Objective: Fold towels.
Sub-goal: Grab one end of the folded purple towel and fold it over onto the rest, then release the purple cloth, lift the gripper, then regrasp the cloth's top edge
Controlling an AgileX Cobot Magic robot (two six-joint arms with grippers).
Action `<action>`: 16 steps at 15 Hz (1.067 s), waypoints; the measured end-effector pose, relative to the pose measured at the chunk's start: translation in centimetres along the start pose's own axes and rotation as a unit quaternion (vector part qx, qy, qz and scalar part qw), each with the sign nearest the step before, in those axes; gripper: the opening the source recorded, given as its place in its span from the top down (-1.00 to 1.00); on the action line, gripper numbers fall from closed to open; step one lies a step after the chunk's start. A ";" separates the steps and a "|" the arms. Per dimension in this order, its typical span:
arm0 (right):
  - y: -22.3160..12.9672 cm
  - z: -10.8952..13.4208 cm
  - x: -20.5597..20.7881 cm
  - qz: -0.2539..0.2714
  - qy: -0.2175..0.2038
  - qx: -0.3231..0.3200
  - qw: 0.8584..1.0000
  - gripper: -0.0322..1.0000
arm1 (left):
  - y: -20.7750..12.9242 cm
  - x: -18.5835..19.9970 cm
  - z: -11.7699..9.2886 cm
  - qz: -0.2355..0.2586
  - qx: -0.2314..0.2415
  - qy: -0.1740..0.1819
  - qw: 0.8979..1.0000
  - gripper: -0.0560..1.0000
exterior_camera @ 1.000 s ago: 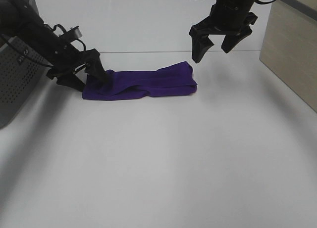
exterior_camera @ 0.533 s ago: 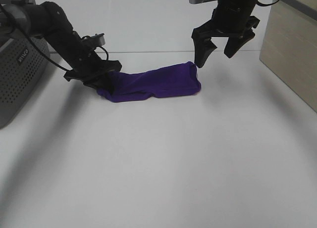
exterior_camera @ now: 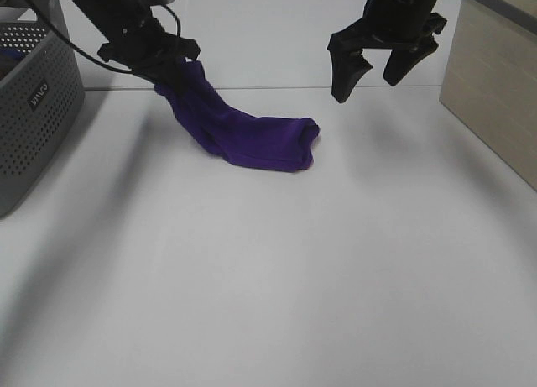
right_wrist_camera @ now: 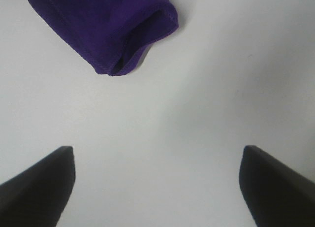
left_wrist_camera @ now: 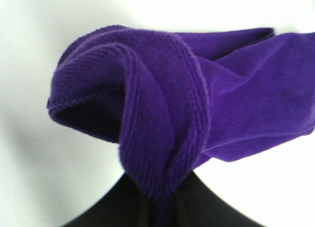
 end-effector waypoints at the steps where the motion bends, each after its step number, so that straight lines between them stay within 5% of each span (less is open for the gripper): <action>1: 0.1 0.2 1.2 -0.011 -0.003 0.002 1.000 -0.77 | 0.3 0.1 -1.4 -0.006 -0.017 -0.009 1.000 0.84; 5: 0.2 1.0 5.8 -0.059 -0.009 0.006 0.998 -0.77 | -0.7 -2.3 -8.2 0.016 -0.096 -0.044 0.994 0.84; 10: 0.1 1.3 7.6 -0.077 -0.014 0.009 0.997 -0.77 | -1.6 -4.7 -11.0 0.021 -0.117 -0.054 0.991 0.77; 14: 0.0 1.7 9.3 -0.093 -0.017 0.011 0.995 -0.77 | -1.4 -5.3 -14.2 -0.014 -0.117 -0.090 0.989 -0.12; 16: -0.1 1.9 10.5 -0.107 -0.019 0.013 0.994 -0.77 | -1.7 -5.5 -15.8 -0.019 -0.123 -0.103 0.987 -0.41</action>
Point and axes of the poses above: a point on each arm's last joint axis where the gripper is mounted, x pointing back along that axis away from the gripper, z along the wrist's bending axis when the last joint is at zero, y = z × x, the point moved 2 cm from there along -x, pointing out along that axis toward the gripper, and after that the axes turned 5 degrees about x, right-handed, at the moved point
